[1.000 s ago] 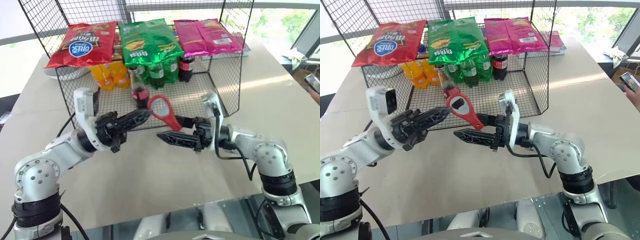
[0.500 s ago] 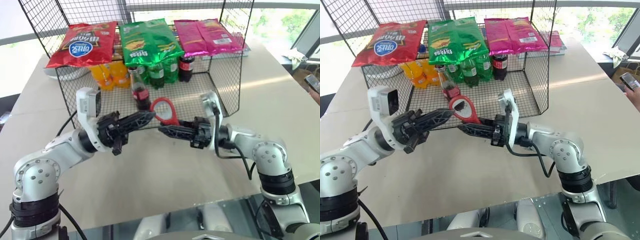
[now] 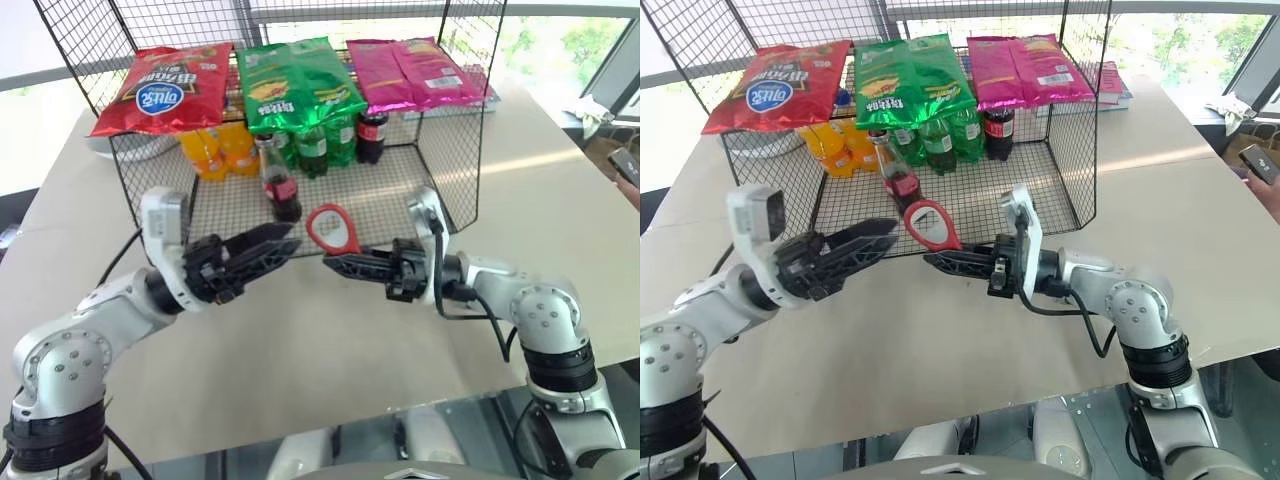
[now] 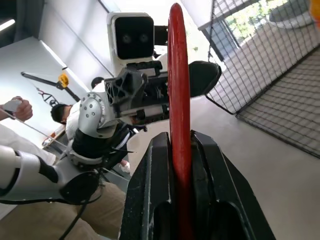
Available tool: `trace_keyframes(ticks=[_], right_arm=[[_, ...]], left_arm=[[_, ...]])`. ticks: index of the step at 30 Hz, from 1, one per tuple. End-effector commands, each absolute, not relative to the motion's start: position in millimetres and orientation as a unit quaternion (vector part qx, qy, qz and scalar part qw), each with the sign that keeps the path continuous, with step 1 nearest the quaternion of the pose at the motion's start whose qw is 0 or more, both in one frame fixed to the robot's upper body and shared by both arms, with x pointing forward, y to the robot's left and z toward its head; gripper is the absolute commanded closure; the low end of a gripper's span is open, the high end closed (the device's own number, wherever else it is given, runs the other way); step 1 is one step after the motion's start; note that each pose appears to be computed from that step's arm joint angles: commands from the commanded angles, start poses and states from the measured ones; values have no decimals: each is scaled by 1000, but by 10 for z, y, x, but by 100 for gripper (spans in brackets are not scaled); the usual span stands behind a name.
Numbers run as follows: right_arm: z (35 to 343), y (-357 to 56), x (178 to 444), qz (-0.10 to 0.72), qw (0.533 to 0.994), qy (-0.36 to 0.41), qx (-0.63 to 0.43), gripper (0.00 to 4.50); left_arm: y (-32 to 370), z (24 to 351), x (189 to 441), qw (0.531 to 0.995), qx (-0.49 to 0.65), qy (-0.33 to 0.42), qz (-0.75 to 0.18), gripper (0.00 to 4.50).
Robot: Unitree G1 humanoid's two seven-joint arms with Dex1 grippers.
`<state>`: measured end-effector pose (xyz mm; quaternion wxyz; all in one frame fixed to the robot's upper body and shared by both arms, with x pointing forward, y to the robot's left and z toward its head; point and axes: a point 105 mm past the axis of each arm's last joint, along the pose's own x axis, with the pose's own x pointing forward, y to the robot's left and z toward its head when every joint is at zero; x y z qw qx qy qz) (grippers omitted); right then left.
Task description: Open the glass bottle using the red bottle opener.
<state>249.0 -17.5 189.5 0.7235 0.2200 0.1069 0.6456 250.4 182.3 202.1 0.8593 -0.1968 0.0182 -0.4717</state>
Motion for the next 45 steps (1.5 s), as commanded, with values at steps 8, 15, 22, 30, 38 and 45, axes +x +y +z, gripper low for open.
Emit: trace_keyframes(ticks=[8,15,22,30,38,45], right_arm=[[2009,-335,2651,592,769,49,235,450],[2046,-356,2658,585,776,36,233,450],[2048,-367,2631,577,784,29,226,450],[2066,-415,2611,564,796,20,220,450],[2033,-470,2579,551,806,19,217,450],[1980,-492,2590,553,807,27,206,450]], left_arm=[[2074,1808,3259,962,16,-28,-271,6],[1996,1796,3498,962,39,-51,-265,6],[1850,1845,3880,961,38,-56,-267,6],[1785,1800,4116,957,39,-51,-281,173],[1642,2074,3621,906,-7,-96,-413,173],[1425,1991,2990,856,-6,-45,-515,173]])
